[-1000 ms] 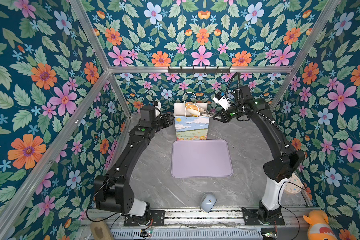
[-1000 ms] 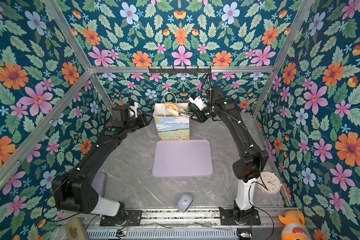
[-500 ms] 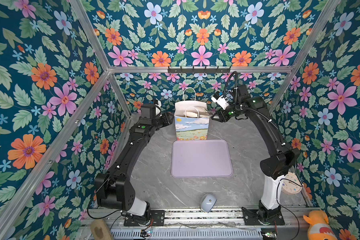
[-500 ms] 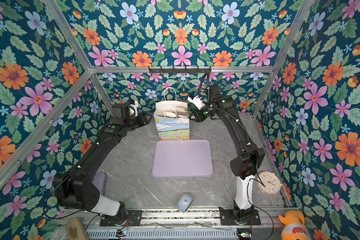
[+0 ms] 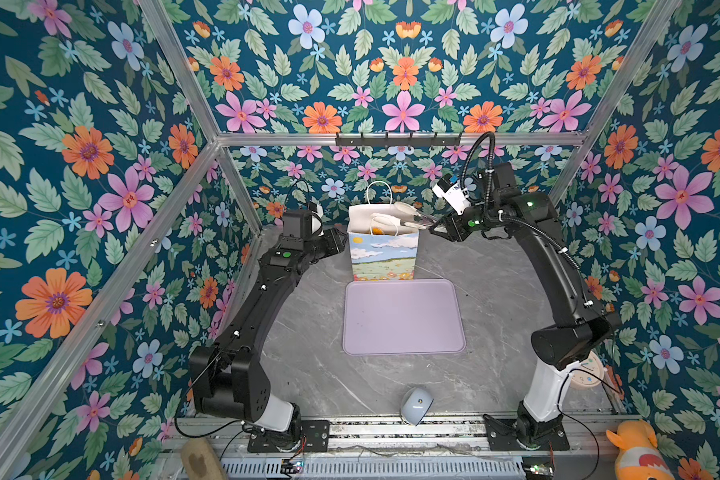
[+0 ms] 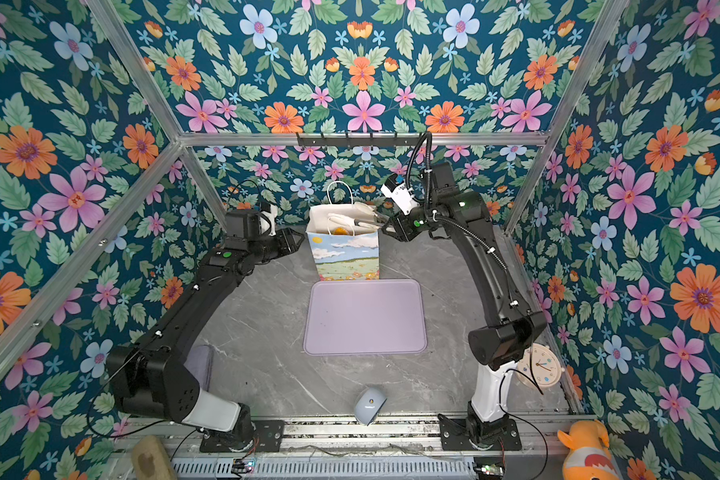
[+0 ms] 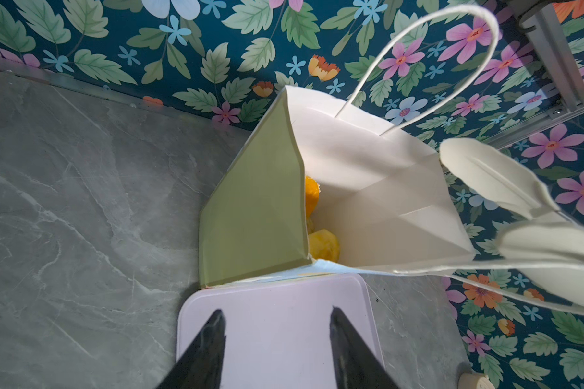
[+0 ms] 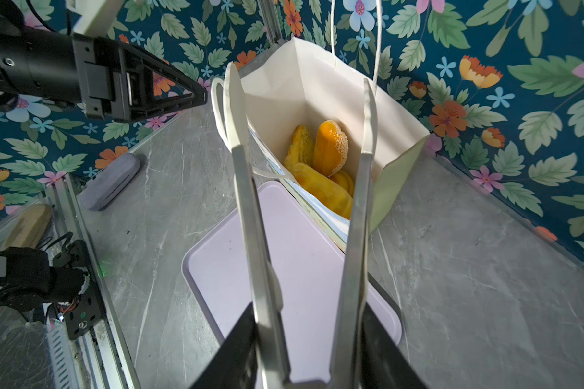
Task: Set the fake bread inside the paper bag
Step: 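Open the tongs and withdraw right gripper up out of the bag, then lower the tongs onto the table beside the tray with right gripper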
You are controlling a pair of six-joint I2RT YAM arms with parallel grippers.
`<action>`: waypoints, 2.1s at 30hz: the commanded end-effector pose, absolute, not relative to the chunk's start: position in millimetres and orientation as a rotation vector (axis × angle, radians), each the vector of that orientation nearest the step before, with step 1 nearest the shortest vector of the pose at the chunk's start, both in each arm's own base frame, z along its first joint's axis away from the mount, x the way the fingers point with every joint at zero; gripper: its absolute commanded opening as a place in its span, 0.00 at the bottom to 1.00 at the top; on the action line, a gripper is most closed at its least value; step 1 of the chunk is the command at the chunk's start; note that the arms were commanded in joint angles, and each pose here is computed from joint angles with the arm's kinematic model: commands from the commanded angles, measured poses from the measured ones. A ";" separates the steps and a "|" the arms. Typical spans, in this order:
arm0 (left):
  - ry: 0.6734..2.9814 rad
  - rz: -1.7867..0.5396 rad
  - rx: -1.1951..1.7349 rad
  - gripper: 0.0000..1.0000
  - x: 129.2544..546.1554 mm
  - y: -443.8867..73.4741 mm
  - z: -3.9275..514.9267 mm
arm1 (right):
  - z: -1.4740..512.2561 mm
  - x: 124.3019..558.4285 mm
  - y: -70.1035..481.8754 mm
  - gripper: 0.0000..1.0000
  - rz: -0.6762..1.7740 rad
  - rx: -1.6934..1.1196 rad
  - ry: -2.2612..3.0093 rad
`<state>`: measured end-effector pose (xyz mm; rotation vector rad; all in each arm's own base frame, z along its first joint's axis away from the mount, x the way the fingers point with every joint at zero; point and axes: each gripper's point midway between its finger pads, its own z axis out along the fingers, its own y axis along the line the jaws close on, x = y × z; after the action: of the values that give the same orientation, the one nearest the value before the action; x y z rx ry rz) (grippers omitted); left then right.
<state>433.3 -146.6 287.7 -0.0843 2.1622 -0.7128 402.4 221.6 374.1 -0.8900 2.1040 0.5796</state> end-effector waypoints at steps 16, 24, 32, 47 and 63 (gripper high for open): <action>2.074 -0.656 -0.087 0.52 433.5 -135.6 308.8 | 403.4 330.7 155.6 0.40 0.512 -0.421 2.055; 2.087 -0.667 -0.086 0.52 430.4 -137.0 298.0 | 359.1 320.2 112.5 0.39 0.298 -0.243 2.152; 2.097 -0.658 -0.095 0.52 431.8 -135.5 290.1 | 294.7 317.8 104.4 0.37 0.270 -0.178 2.202; 2.113 -0.656 -0.087 0.52 433.8 -134.7 282.8 | 184.8 342.3 70.6 0.37 0.038 -0.015 2.489; 2.129 -0.652 -0.088 0.52 428.4 -131.2 274.4 | 123.0 353.4 54.4 0.37 -0.062 0.051 2.643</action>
<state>428.5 -131.0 269.5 -0.1029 2.1477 -0.6489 347.4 57.6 126.2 0.0274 2.6548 -0.0366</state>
